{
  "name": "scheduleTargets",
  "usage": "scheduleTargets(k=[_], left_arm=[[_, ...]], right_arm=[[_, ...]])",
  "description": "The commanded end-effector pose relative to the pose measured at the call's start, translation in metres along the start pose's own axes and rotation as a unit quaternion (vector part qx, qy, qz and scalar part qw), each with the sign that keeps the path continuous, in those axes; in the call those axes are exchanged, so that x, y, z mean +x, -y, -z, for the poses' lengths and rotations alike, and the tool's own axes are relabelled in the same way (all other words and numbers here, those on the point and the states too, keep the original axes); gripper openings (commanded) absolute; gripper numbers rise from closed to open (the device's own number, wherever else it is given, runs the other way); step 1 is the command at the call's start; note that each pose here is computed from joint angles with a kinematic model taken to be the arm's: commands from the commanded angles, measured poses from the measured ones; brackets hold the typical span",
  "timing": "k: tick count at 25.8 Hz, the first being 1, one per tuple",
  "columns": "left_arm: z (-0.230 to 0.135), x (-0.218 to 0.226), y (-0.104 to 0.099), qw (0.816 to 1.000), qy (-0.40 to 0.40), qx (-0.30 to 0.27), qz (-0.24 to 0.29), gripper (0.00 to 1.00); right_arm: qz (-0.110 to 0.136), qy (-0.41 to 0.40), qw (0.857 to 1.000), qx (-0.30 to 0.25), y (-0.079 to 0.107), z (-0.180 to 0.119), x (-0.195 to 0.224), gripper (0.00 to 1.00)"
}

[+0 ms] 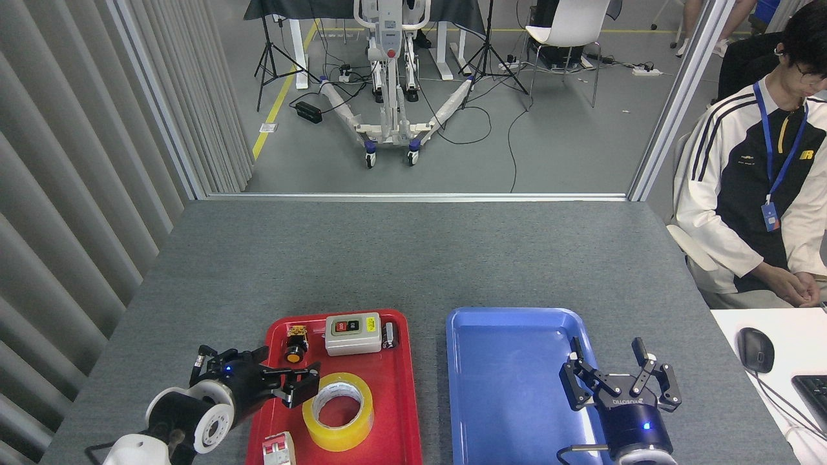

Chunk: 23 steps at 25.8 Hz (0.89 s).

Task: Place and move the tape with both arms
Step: 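Reach the left gripper into the red tray and grasp the yellow tape roll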

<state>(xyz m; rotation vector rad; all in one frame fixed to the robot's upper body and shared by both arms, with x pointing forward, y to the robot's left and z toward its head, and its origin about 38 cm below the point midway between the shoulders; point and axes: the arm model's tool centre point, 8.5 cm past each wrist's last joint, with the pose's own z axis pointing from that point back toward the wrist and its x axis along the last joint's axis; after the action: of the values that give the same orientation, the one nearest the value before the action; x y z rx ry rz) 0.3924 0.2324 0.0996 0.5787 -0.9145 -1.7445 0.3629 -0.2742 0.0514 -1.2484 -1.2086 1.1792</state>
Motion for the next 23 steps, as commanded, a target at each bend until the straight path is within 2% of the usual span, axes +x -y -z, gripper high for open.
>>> scheduleTargets(k=[1, 7, 13, 14, 17, 23], left_arm=[[0.02, 0.002, 0.004, 0.999, 0.003, -0.043, 0.012, 1.0], [0.036, -0.004, 0.006, 0.998, -0.001, -0.069, 0.006, 1.0], [0.043, -0.01, 0.012, 0.991, -0.011, -0.137, 0.005, 0.99], [0.044, -0.012, 0.012, 0.989, -0.013, -0.149, 0.005, 0.98], [0.048, -0.012, 0.014, 0.983, -0.014, -0.183, 0.014, 0.86], [0.054, -0.005, 0.013, 0.98, -0.008, -0.197, 0.021, 0.86]], right_arm=[[0.0, 0.002, 1.0, 0.0, 0.0, 0.0, 0.0, 0.99], [-0.001, 0.002, 1.0, -0.004, 0.002, 0.001, 0.0, 0.99], [-0.003, 0.002, 1.0, -0.002, 0.001, 0.0, -0.002, 0.99], [-0.003, 0.002, 1.0, -0.002, 0.001, 0.0, -0.002, 0.99], [-0.004, 0.003, 1.0, -0.004, 0.002, 0.002, -0.002, 0.99], [-0.013, 0.002, 1.0, -0.005, 0.004, 0.002, -0.008, 0.99]])
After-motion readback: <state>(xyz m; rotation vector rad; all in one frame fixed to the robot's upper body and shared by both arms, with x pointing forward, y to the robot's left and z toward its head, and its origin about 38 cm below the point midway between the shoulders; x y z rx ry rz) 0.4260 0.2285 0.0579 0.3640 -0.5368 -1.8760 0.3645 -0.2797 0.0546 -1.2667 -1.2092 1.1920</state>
